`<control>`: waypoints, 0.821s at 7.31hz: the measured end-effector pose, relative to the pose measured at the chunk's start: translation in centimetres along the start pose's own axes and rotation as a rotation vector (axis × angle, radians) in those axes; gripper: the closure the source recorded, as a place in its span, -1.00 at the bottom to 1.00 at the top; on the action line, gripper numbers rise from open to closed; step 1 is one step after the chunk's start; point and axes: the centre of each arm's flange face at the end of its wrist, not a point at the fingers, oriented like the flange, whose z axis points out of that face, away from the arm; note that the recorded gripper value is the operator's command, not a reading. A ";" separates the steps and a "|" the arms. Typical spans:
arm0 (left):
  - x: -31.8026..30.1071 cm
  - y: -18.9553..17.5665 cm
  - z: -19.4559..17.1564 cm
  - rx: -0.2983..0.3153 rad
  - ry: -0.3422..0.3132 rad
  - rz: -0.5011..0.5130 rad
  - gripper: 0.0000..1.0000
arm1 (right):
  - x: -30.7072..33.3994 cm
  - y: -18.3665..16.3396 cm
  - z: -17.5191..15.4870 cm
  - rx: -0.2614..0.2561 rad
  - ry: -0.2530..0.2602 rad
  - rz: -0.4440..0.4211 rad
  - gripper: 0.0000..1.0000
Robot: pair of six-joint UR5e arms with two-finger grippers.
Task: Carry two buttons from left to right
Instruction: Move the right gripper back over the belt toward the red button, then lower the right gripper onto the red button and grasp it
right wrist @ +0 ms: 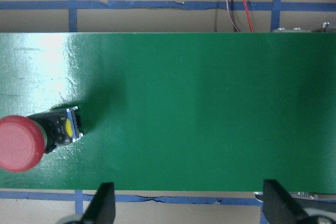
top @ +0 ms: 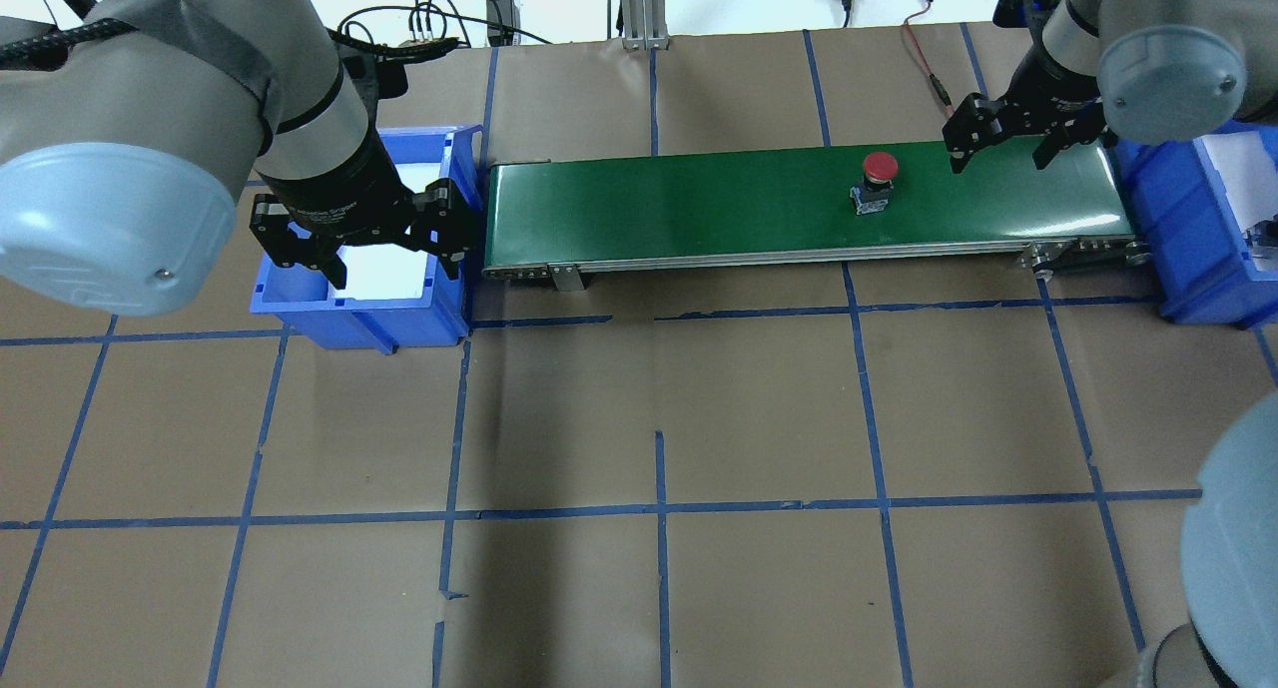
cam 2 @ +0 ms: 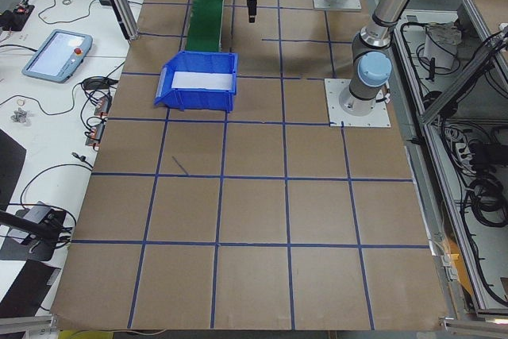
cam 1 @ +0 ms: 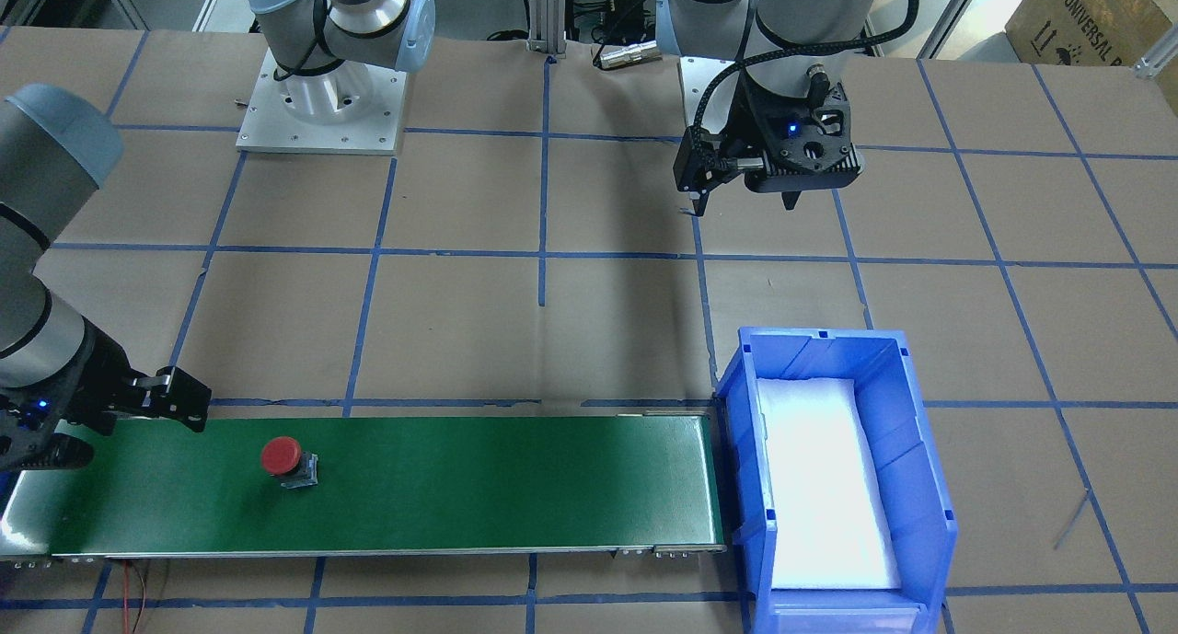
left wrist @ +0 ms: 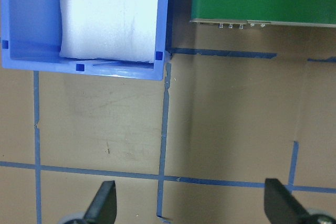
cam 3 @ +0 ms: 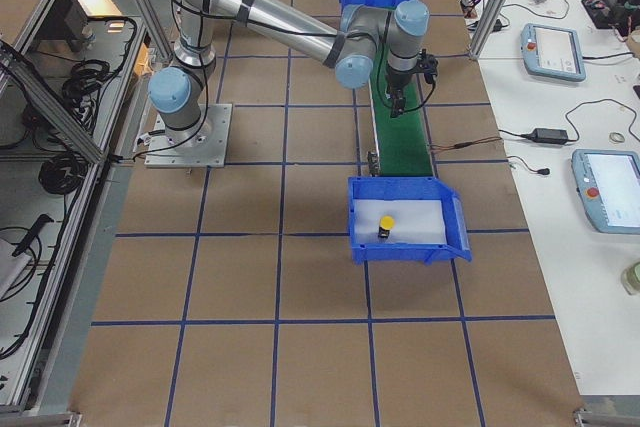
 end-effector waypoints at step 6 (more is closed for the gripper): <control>-0.1 0.0 0.1 -0.002 -0.002 0.000 -1.00 | -5.3 -0.9 0.8 0.024 0.013 -0.003 -0.99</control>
